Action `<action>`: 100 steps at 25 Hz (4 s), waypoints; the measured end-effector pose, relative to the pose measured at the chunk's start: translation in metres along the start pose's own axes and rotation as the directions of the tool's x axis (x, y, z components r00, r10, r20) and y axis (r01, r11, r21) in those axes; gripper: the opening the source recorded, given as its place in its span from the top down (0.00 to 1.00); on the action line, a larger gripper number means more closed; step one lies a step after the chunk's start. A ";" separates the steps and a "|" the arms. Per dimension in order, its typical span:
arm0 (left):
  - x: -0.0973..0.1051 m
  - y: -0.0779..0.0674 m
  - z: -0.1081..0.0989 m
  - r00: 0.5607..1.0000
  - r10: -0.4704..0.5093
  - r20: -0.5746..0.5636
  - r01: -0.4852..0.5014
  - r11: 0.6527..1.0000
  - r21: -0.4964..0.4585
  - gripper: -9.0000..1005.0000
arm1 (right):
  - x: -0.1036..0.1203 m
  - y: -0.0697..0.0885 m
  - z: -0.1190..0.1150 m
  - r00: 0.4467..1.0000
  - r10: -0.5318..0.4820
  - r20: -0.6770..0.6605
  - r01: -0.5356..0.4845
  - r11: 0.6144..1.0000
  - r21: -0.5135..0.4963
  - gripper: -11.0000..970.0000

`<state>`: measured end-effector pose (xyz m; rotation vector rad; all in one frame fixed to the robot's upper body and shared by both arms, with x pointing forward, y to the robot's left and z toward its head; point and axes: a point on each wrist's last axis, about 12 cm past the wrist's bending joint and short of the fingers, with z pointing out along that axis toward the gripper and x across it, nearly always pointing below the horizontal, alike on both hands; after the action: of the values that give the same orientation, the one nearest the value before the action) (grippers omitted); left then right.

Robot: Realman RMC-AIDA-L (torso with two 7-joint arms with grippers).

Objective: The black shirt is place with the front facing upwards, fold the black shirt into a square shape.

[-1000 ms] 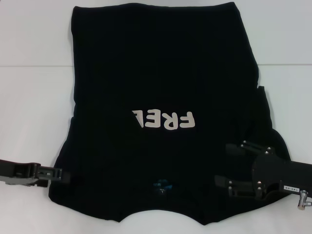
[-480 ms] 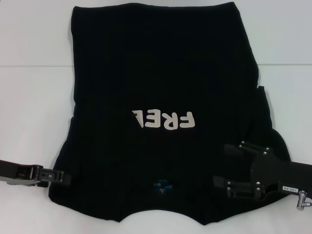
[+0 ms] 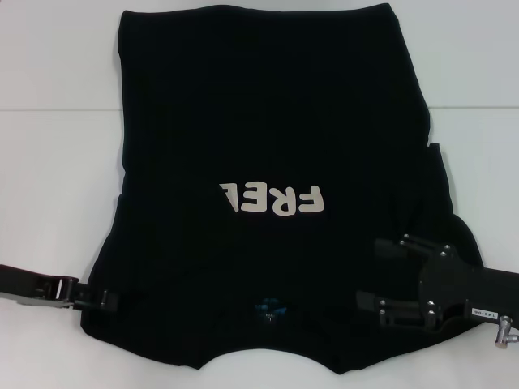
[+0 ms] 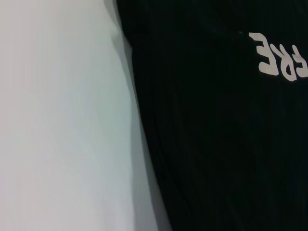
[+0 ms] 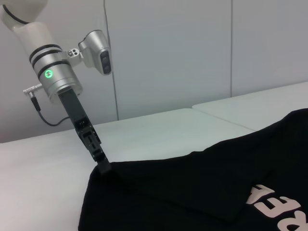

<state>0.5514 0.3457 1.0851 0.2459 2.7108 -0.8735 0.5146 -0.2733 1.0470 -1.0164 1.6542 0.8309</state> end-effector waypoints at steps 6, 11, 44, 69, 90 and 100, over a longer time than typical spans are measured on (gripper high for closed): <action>-0.001 -0.001 0.000 1.000 0.020 -0.005 -0.021 1.000 -0.012 0.45 | 0.000 0.001 -0.001 1.000 0.003 0.004 -0.003 1.000 -0.001 0.06; -0.001 -0.001 0.000 1.000 0.026 -0.016 -0.027 0.999 -0.021 0.65 | 0.000 0.001 -0.001 1.000 0.005 0.010 -0.005 1.000 0.001 0.06; 0.004 0.000 -0.012 0.998 0.053 0.026 -0.054 0.998 0.045 0.92 | -0.071 -0.091 -0.064 0.438 0.809 -0.391 -0.618 0.587 0.523 0.08; 0.005 0.002 -0.013 0.998 0.043 0.038 -0.045 0.998 0.050 0.92 | -0.056 -0.082 -0.035 0.400 0.787 -0.470 -0.601 0.613 0.514 0.08; 0.004 0.000 -0.013 0.998 0.050 0.034 -0.051 0.997 0.057 0.92 | -0.065 -0.077 -0.007 0.413 0.751 -0.515 -0.618 0.646 0.448 0.08; 0.003 -0.001 -0.013 0.998 0.052 0.032 -0.054 0.997 0.064 0.92 | -0.066 -0.079 -0.005 0.429 0.734 -0.527 -0.587 0.670 0.455 0.32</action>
<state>0.5454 0.3525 1.0949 0.3136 2.6386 -0.9429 0.5948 -0.2950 1.1077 -0.4714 2.8496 0.7811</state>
